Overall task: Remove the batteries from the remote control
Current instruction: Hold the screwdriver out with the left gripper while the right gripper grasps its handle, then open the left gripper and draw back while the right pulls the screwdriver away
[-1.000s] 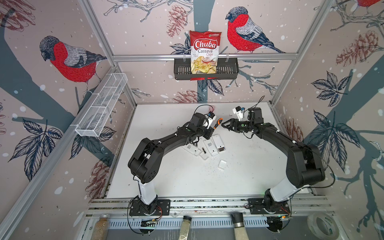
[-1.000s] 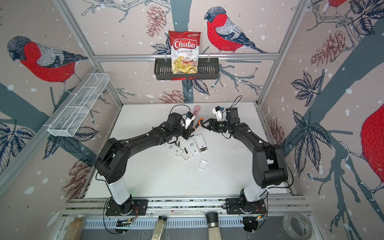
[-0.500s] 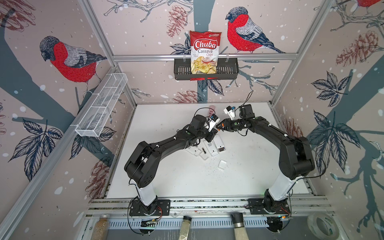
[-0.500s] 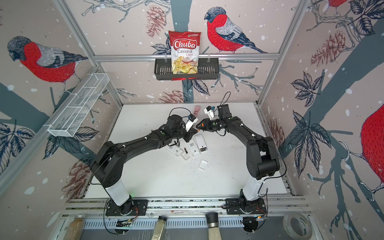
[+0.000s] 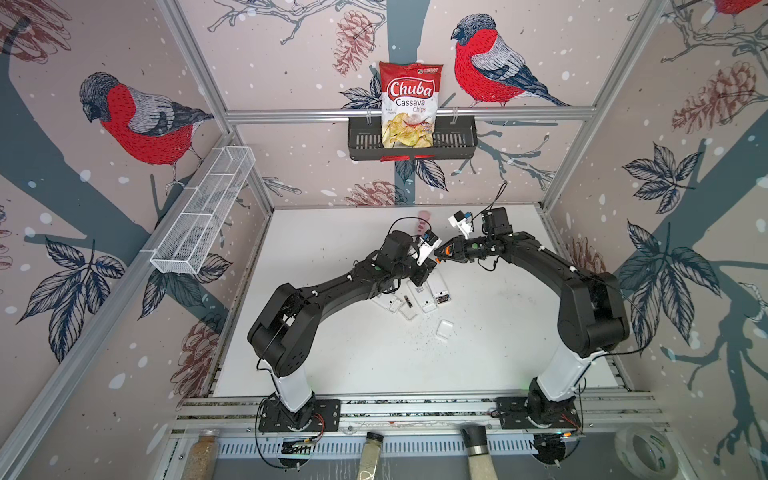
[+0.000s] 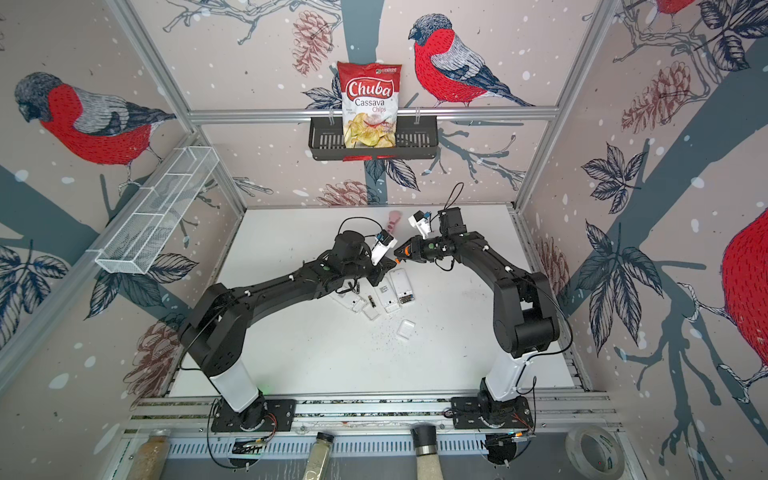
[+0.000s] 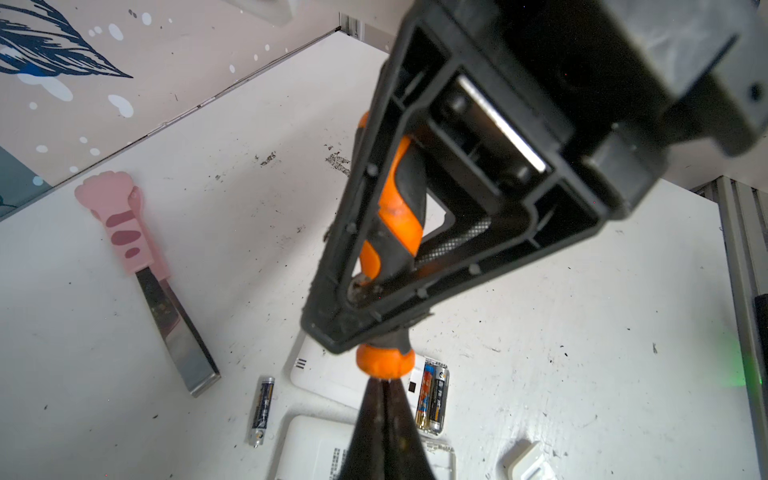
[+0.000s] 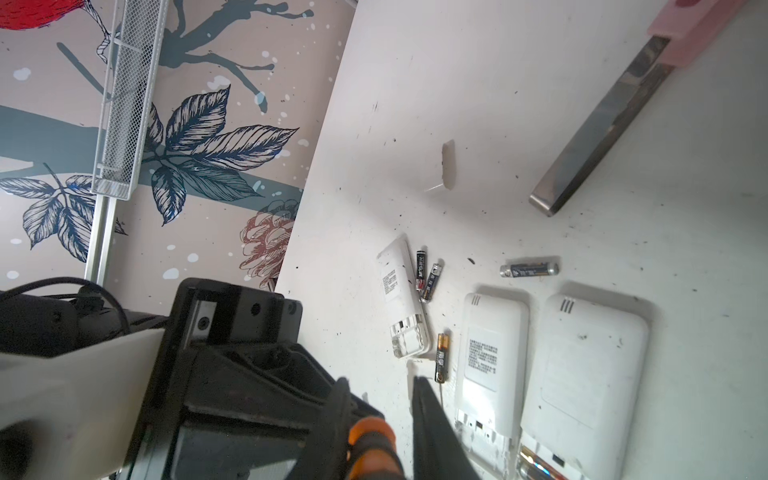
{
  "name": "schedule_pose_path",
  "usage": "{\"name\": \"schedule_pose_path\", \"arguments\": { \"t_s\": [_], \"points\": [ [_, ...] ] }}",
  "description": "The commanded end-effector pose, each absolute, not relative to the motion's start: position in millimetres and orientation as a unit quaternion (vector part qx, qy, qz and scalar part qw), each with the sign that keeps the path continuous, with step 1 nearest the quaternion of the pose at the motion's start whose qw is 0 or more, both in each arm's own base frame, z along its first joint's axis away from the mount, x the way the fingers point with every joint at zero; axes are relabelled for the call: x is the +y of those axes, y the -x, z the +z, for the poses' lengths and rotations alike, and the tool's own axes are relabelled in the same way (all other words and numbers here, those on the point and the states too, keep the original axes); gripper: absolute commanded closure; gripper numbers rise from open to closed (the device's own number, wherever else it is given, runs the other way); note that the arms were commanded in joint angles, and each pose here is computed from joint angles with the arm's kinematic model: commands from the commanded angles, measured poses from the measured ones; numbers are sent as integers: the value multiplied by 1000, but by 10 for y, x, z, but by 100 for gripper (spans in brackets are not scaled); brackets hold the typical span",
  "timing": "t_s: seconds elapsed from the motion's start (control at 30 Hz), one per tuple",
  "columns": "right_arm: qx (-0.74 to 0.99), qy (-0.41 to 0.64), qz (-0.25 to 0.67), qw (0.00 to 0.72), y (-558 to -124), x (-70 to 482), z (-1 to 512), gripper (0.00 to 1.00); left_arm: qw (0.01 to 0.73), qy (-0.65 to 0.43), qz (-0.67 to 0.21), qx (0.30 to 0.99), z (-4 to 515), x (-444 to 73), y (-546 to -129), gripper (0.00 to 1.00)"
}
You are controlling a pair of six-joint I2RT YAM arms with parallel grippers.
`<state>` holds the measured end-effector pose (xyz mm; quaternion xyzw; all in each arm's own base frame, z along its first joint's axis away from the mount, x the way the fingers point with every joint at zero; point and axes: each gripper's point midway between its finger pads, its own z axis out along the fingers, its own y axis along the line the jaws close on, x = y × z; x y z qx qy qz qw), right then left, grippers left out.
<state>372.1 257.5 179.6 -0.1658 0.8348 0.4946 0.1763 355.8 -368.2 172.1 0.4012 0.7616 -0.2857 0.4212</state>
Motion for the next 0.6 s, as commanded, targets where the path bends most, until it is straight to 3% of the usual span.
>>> {"name": "schedule_pose_path", "arguments": {
  "t_s": [0.0, 0.1, 0.13, 0.17, 0.27, 0.33, 0.57],
  "points": [
    [839, 164, 486, 182, -3742, 2552, 1760, 79, 439, -401, -286, 752, 1823, -3720, -3618, 100],
    [840, 159, 485, 185, -3749, 2544, 1758, 84, 442, -394, -281, 755, 1830, -3716, -3656, 100],
    [840, 154, 484, 189, -3767, 2525, 1764, 86, 443, -391, -280, 757, 1832, -3713, -3670, 92],
    [841, 147, 483, 196, -3795, 2501, 1784, 89, 445, -387, -279, 758, 1839, -3708, -3682, 70],
    [838, 119, 483, 223, -3890, 2391, 1880, 95, 458, -374, -280, 756, 1925, -3682, -3694, 23],
    [835, 99, 483, 246, -3948, 2299, 1970, 97, 474, -366, -281, 750, 2025, -3652, -3691, 3],
    [837, 48, 449, 309, -3976, 2002, 2174, 98, 525, -312, -254, 750, 2251, -3415, -3835, 3]
  ]
}}
